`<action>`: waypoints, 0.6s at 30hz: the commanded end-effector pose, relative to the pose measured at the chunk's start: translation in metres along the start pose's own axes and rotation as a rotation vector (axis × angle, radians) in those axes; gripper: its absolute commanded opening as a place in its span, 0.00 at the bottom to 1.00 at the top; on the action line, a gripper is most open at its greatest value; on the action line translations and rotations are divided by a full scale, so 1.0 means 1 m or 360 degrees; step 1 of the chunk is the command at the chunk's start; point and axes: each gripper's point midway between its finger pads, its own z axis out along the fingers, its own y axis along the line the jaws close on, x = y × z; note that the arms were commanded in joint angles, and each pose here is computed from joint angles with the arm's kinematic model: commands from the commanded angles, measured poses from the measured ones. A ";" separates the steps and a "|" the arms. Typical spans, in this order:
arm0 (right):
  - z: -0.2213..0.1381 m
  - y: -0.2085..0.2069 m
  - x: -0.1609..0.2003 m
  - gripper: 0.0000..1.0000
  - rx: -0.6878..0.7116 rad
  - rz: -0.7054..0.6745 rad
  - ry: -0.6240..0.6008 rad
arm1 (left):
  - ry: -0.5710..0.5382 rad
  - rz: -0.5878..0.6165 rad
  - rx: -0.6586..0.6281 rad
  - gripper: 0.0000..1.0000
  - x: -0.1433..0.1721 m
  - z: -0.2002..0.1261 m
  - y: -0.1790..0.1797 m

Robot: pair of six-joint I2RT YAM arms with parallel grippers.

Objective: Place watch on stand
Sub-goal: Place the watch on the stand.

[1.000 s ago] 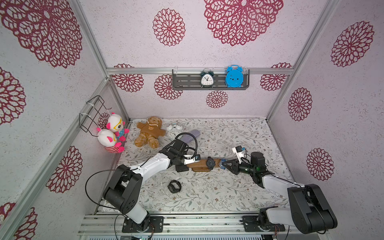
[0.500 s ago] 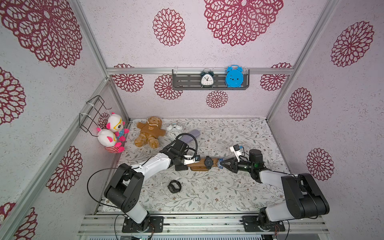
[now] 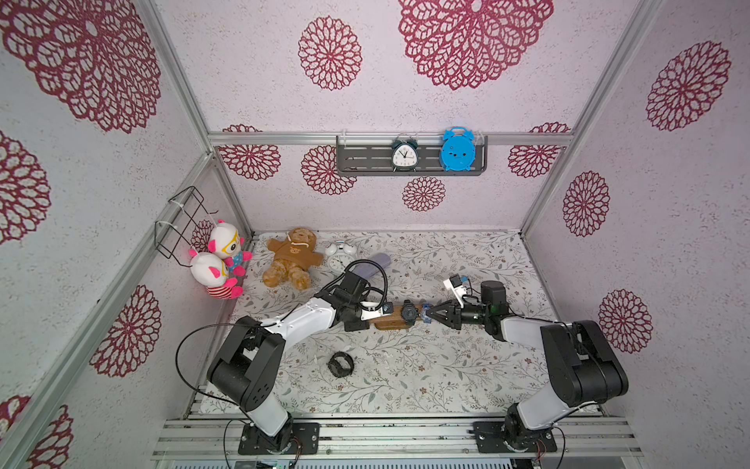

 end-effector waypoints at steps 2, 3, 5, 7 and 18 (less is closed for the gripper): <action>0.004 0.008 -0.005 0.19 -0.0112 -0.0053 0.0044 | 0.0055 0.0031 0.0019 0.43 0.008 0.010 -0.002; 0.005 0.007 -0.006 0.19 -0.0113 -0.0051 0.0049 | 0.0056 0.0031 0.0022 0.43 0.008 0.011 -0.002; 0.008 0.007 -0.007 0.20 -0.0119 -0.0056 0.0057 | 0.0057 0.0034 0.0025 0.43 0.007 0.010 -0.003; 0.011 0.005 -0.007 0.22 -0.0108 -0.0056 0.0065 | 0.0057 0.0036 0.0025 0.43 0.007 0.010 -0.003; 0.009 -0.007 -0.007 0.99 0.0088 0.0009 0.0090 | 0.0059 0.0045 0.0026 0.44 0.006 0.007 -0.001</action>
